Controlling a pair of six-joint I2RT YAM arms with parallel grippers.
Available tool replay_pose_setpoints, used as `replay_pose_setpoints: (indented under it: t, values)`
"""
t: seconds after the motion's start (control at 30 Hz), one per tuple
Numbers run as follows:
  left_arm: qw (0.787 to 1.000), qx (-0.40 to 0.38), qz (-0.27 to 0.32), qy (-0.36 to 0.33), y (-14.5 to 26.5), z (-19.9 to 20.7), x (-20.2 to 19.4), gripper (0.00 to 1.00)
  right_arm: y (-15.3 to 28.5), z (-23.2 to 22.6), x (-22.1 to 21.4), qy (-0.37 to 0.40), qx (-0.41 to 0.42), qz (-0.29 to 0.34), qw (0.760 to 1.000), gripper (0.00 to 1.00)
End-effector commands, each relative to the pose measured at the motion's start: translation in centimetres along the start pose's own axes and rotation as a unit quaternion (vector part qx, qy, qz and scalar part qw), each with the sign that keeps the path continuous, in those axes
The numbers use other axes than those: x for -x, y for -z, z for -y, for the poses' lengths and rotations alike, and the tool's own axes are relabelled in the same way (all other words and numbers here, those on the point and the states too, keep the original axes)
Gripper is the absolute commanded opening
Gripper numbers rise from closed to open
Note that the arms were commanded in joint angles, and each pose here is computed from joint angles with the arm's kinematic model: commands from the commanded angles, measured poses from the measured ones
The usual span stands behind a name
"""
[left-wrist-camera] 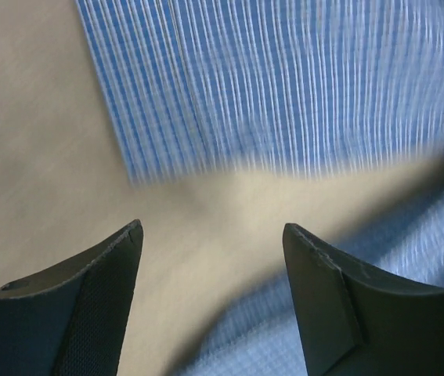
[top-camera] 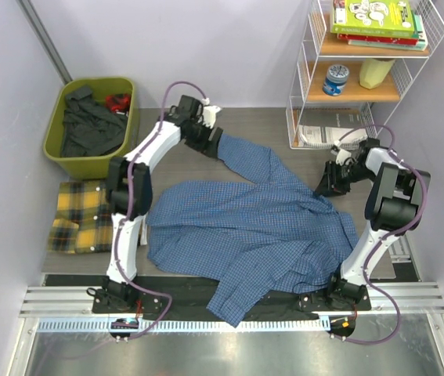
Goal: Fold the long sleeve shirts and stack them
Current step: Flatten the shirt out
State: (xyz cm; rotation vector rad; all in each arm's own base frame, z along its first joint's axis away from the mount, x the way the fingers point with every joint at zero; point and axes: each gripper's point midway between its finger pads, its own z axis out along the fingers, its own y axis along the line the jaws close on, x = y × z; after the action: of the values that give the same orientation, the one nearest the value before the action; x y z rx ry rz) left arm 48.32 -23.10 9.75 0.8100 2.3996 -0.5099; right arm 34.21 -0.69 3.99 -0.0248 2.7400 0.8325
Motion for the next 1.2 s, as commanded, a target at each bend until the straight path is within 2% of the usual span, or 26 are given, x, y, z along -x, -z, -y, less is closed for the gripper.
replay_pose_setpoints:
  t: [0.0,0.03,0.17,0.37,0.43,0.5,0.53,0.67,0.7,0.73,0.77,0.8,0.9,0.93,0.97,1.0,1.03,1.07,1.13,1.17]
  values:
    - [0.993,0.064,0.079,0.063,-3.0,-2.3,6.3,0.73,0.4,-3.2,0.3,0.042,0.027,0.017,0.999,0.28]
    - [0.991,0.076,0.088,0.065,-3.5,-2.5,7.0,0.73,0.4,-3.4,0.1,0.048,0.027,0.014,0.998,0.21]
    - [0.987,0.116,0.101,0.047,-5.4,-3.4,8.2,0.77,0.8,-4.8,-0.9,0.095,0.028,-0.007,0.995,0.2]
    - [0.986,0.15,0.061,0.033,-8.3,-3.8,6.3,0.78,1.5,-7.9,-4.0,0.187,0.03,-0.036,0.981,0.2]
    - [0.988,0.148,0.03,0.038,-9.3,-3.6,4.5,0.77,1.3,-9.4,-5.7,0.239,0.03,-0.058,0.969,0.19]
    - [0.99,0.131,0.005,0.049,-9.6,-2.9,3.1,0.72,0.9,-10.1,-7.5,0.269,0.032,-0.083,0.959,0.19]
    - [0.991,0.123,-0.006,0.052,-10.0,-2.7,2.4,0.63,0.9,-10.9,-8.2,0.297,0.03,-0.09,0.95,0.19]
    - [0.996,0.074,-0.028,0.047,-10.7,-1.1,1.0,0.46,1.5,-11.9,-9.8,0.329,0.042,-0.102,0.938,0.22]
    - [0.997,0.063,-0.025,0.041,-10.6,-0.7,1.3,0.43,1.7,-12.3,-9.9,0.334,0.047,-0.102,0.936,0.26]
    - [0.998,0.049,-0.016,0.025,-10.2,-0.3,1.9,0.32,1.9,-12.8,-9.9,0.343,0.057,-0.099,0.932,0.3]
    - [1.0,0.003,-0.005,0.014,-10.0,1.4,2.6,0.27,2.7,-13.5,-10.1,0.349,0.067,-0.099,0.93,0.35]
    - [1.0,-0.02,0.005,-0.003,-9.5,2.1,3.3,0.15,3.1,-14.1,-10.1,0.357,0.077,-0.096,0.926,0.45]
    - [0.99,-0.116,0.074,-0.041,-5.8,6.3,7.3,0.0,5.3,-16.2,-9.0,0.383,0.084,-0.061,0.918,0.59]
    - [0.985,-0.138,0.095,-0.052,-5.0,7.1,8.1,0.0,5.8,-16.5,-8.5,0.385,0.078,-0.05,0.918,0.62]
    - [0.976,-0.157,0.13,-0.07,-2.0,8.6,10.4,0.0,7.1,-17.1,-7.2,0.4,0.059,-0.023,0.914,0.64]
    - [0.967,-0.196,0.14,-0.081,-0.8,10.2,10.5,0.0,7.7,-17.2,-6.4,0.402,0.047,-0.008,0.915,0.71]
    - [0.961,-0.199,0.163,-0.099,0.4,11.0,11.7,0.0,8.9,-17.7,-4.8,0.398,0.032,0.022,0.917,0.74]
    - [0.953,-0.203,0.189,-0.123,3.5,12.5,13.2,0.0,9.9,-17.5,-3.7,0.392,0.02,0.044,0.918,0.79]
    - [0.937,-0.227,0.208,-0.164,6.2,14.4,13.6,0.0,12.1,-17.7,-1.1,0.386,0.005,0.095,0.918,0.84]
    - [0.927,-0.232,0.226,-0.187,8.8,15.9,14.3,0.0,13.0,-17.4,-0.1,0.367,0.001,0.117,0.923,0.86]
